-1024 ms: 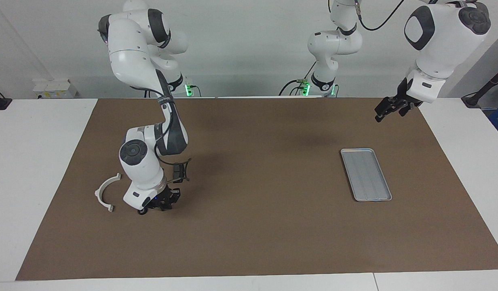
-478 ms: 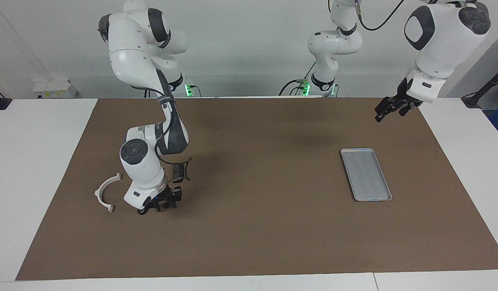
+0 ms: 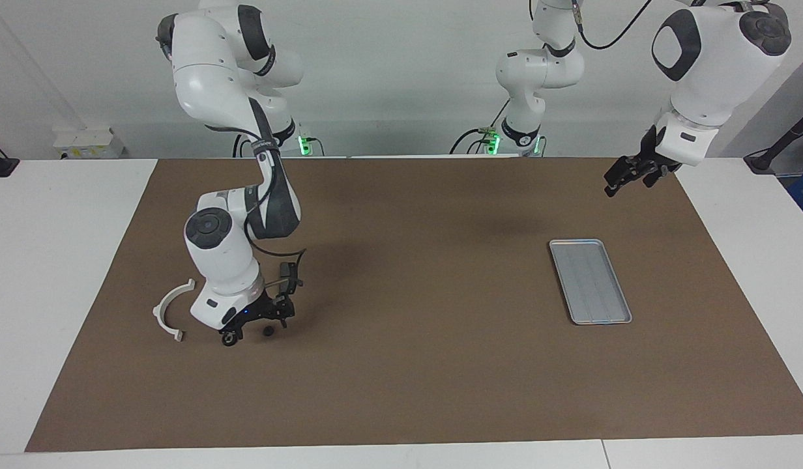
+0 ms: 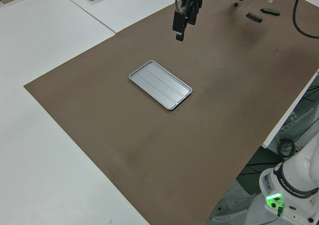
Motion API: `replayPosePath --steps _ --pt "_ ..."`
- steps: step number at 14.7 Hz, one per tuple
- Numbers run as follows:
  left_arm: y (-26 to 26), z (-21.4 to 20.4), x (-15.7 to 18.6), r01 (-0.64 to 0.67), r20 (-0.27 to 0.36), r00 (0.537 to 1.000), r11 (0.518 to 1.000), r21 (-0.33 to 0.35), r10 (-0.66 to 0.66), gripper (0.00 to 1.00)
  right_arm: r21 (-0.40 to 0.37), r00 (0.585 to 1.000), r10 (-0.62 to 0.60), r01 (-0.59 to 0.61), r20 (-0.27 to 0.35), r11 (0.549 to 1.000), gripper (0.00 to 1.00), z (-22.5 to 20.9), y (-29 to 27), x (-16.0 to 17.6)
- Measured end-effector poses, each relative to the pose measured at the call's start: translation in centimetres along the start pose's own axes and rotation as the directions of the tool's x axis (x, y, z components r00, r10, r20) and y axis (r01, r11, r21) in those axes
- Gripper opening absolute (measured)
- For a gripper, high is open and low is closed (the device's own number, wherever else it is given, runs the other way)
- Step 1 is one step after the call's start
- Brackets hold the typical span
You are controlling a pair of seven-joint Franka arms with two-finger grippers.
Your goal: Place bearing gear from tray to pile
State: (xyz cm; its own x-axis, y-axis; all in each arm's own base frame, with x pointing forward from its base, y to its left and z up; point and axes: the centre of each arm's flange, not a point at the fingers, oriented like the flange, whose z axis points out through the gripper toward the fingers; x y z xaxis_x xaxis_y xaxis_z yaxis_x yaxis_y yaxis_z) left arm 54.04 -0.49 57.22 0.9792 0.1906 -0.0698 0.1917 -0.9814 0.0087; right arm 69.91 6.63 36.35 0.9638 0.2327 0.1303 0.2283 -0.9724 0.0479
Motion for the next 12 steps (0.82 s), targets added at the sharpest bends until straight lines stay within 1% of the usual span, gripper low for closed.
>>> replayPosePath --steps 2,4,6,8,12 --pt "0.0 0.0 0.0 0.000 0.000 1.000 1.000 0.000 0.000 1.00 -0.006 1.000 0.016 -0.016 0.003 1.000 1.00 -1.3 1.1 -0.3" --pt "0.0 0.0 0.0 0.000 0.000 1.000 1.000 0.000 0.000 1.00 -0.014 0.999 0.032 -0.032 0.010 0.999 1.00 -3.7 2.2 -0.7" --pt "0.0 0.0 0.0 0.000 0.000 1.000 1.000 0.000 0.000 1.00 -0.018 0.999 0.045 -0.044 0.028 0.999 1.00 -7.5 2.7 -1.4" --pt "0.0 0.0 0.0 0.000 0.000 1.000 1.000 0.000 0.000 1.00 -0.002 0.996 0.064 -0.064 0.058 0.998 1.00 -11.9 2.7 -2.8" --pt "0.0 0.0 0.0 0.000 0.000 1.000 1.000 0.000 0.000 1.00 0.008 0.988 0.090 -0.091 0.123 0.996 1.00 -20.9 2.7 -7.1"
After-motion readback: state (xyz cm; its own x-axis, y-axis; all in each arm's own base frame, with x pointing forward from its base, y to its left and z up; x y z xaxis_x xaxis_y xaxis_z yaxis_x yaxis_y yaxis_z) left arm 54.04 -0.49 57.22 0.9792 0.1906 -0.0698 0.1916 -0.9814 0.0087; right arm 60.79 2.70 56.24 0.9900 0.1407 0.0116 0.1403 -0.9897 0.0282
